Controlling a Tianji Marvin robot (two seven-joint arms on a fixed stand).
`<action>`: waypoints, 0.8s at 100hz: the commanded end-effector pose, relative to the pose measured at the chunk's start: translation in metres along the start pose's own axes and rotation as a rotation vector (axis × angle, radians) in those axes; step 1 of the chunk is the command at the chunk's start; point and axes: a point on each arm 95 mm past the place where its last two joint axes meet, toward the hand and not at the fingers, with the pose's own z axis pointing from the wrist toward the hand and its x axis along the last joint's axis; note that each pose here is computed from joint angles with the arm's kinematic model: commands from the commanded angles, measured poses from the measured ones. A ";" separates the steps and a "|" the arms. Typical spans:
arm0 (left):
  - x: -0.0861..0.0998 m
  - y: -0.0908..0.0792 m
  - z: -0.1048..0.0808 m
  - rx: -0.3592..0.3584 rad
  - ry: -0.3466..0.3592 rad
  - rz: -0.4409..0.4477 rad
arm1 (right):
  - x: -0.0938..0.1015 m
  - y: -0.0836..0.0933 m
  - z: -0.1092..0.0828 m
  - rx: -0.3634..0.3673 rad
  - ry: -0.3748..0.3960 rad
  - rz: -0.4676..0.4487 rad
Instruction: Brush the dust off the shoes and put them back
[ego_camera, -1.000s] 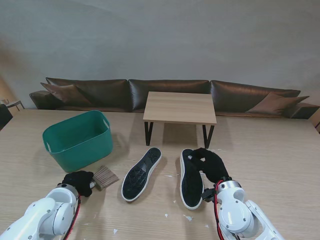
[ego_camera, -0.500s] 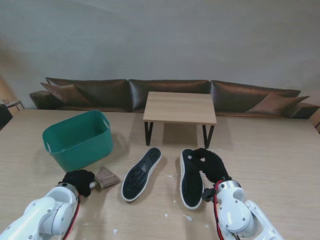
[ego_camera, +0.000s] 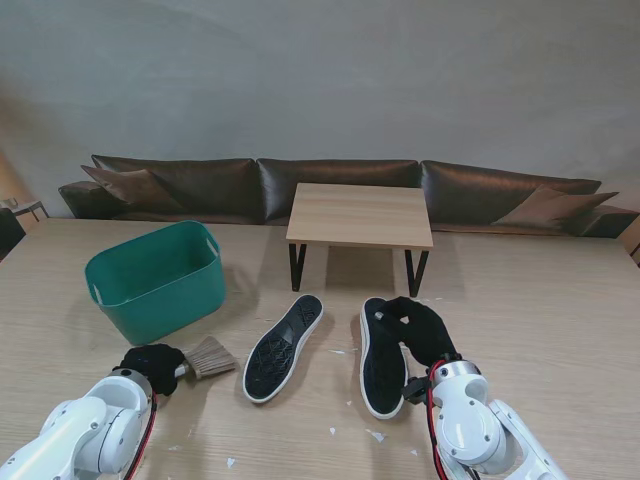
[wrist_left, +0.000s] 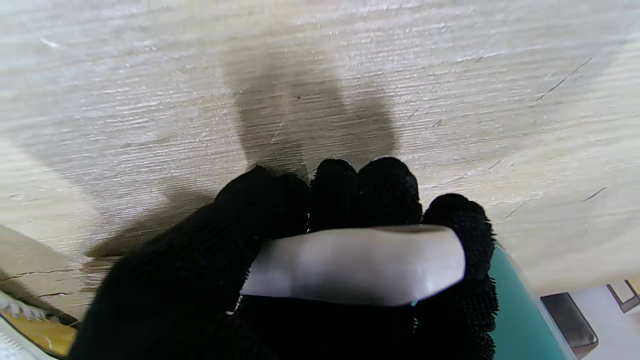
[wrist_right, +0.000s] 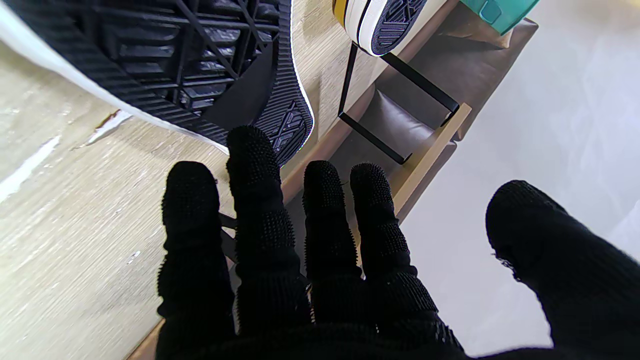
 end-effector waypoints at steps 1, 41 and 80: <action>0.002 0.004 -0.002 -0.049 0.010 -0.014 | 0.001 -0.004 -0.001 0.022 0.005 0.002; 0.001 0.004 -0.007 -0.065 0.008 -0.063 | 0.000 -0.007 -0.001 0.036 0.007 -0.009; -0.001 0.004 -0.012 -0.074 -0.015 -0.128 | -0.001 -0.007 -0.001 0.047 0.005 -0.014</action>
